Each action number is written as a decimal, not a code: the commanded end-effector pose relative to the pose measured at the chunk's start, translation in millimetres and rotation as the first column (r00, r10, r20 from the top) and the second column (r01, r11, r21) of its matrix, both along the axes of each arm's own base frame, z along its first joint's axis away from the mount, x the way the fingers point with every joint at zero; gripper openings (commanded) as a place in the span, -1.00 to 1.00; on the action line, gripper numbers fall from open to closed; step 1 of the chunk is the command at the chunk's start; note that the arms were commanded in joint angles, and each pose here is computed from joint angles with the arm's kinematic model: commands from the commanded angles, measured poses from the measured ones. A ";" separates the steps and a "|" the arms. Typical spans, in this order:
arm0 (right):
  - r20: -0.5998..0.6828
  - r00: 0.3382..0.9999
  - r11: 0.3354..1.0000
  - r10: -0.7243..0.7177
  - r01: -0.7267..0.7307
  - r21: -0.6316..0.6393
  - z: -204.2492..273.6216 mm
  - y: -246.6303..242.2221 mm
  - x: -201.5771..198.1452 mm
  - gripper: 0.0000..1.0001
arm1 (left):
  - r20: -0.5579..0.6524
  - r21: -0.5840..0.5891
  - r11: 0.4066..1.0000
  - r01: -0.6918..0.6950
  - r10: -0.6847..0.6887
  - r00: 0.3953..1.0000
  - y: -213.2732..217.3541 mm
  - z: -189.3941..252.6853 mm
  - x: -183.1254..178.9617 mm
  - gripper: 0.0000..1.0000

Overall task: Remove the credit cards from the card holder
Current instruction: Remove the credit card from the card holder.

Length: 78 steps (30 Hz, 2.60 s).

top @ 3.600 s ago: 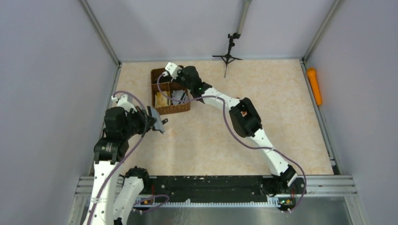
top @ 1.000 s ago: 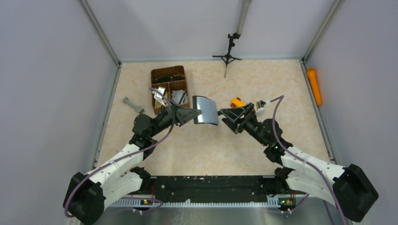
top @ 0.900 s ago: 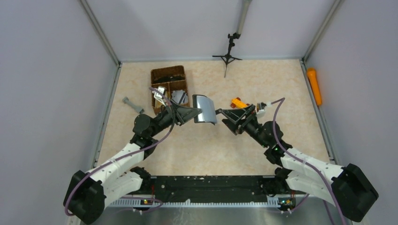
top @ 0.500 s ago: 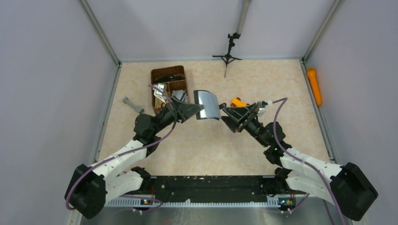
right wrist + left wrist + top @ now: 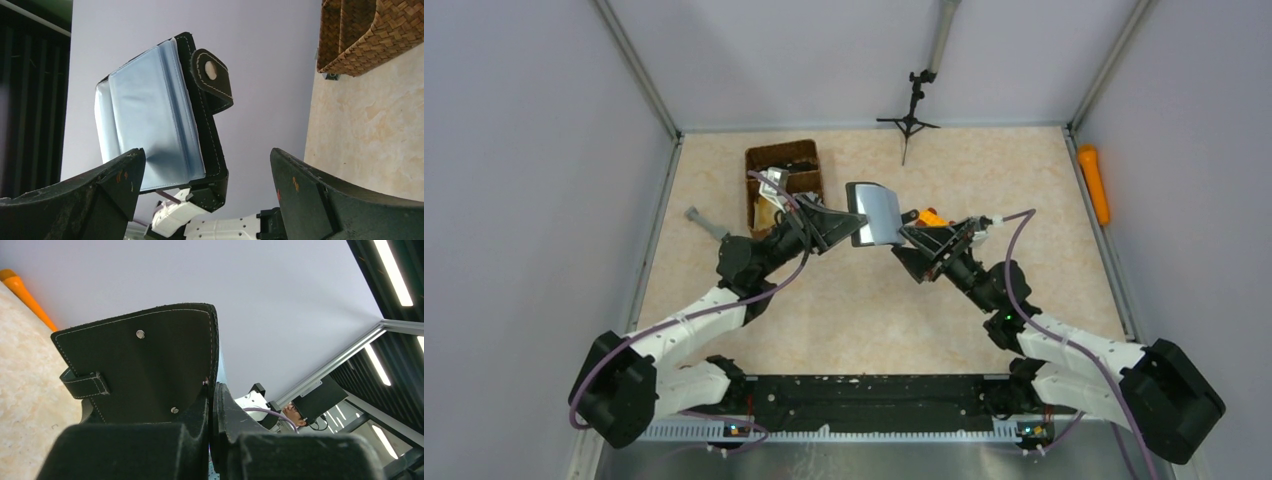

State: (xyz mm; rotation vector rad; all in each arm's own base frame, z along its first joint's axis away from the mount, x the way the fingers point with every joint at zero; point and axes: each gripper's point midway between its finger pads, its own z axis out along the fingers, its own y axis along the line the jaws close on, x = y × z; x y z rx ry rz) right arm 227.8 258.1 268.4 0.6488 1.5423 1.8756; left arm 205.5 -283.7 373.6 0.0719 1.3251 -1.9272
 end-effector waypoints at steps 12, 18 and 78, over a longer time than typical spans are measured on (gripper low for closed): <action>0.137 0.990 0.987 -0.018 -0.005 0.163 55.4 -13.3 -10.1 0.58 | 0.068 -0.047 0.999 -0.023 0.026 0.997 9.9 9.6 -12.0 -1.00; 0.203 0.978 0.993 -0.045 0.022 0.112 62.9 -15.0 -12.0 0.21 | 0.055 0.055 0.996 -0.073 0.070 0.996 12.0 -6.3 -12.0 -1.00; 0.482 0.859 0.823 0.170 0.145 -0.549 3.6 13.7 -15.6 -0.48 | 0.030 0.463 0.873 -0.151 0.154 0.988 3.5 -101.1 17.7 -0.47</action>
